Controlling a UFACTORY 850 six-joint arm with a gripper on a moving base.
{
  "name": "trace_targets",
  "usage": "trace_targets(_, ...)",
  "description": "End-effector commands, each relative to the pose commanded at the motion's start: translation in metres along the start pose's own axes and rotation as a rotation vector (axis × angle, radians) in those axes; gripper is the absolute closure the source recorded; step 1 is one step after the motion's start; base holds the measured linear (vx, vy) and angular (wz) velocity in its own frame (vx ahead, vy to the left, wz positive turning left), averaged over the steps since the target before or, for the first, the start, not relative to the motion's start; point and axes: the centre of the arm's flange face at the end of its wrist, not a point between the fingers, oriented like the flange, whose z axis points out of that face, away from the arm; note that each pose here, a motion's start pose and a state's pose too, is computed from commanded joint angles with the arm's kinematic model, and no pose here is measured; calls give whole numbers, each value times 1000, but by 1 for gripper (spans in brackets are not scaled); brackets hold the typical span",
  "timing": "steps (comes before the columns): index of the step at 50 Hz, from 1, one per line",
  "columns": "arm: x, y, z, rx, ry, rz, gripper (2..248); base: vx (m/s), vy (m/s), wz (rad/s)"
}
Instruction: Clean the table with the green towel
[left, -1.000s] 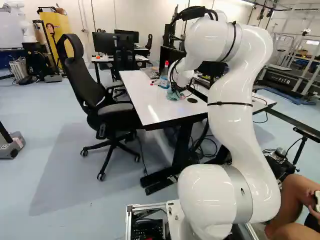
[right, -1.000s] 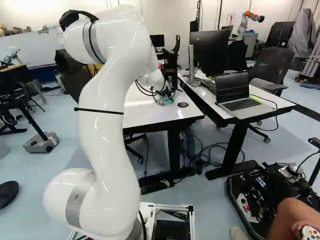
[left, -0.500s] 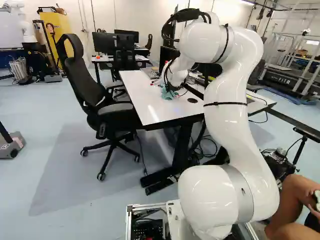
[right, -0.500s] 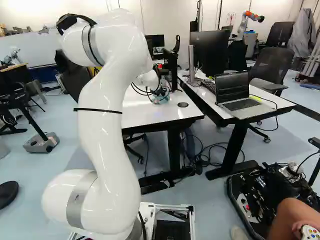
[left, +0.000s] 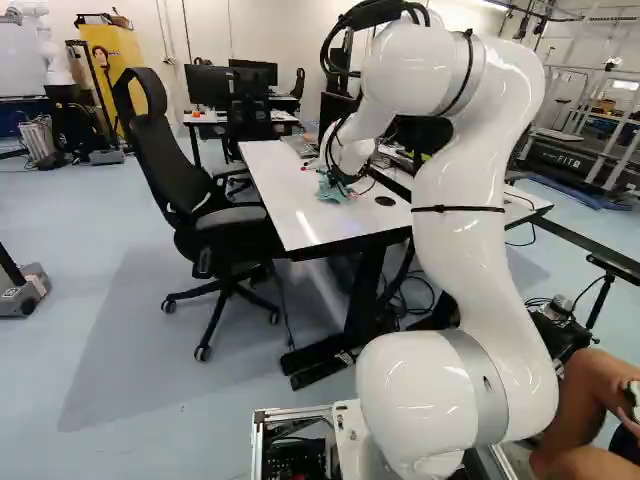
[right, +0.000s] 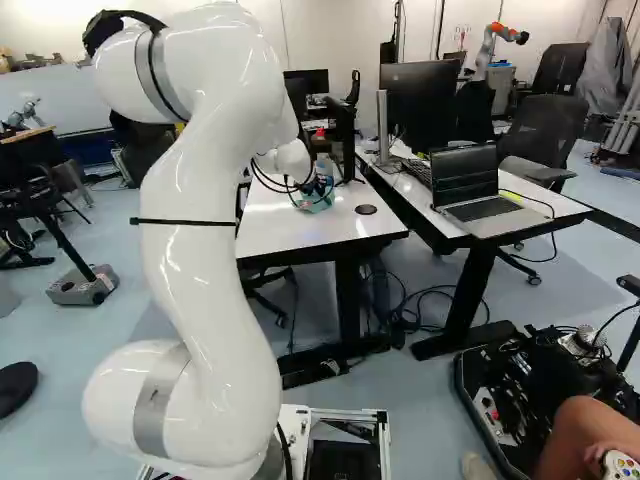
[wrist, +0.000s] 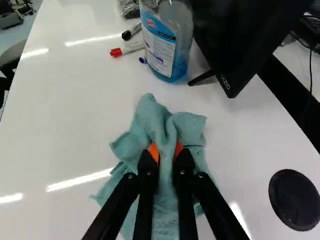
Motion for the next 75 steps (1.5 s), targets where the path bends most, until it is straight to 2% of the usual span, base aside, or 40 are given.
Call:
trace_targets(14,-10,19,-13,-21,-12,21,201,0,0,0)
trace_targets(44,-18,71,-22,-79,-19,79,201,0,0,0)
trace_targets(60,-9,93,-10,-103,-6,101,201,0,0,0)
trace_targets(75,7,92,11,-98,15,95,201,0,0,0)
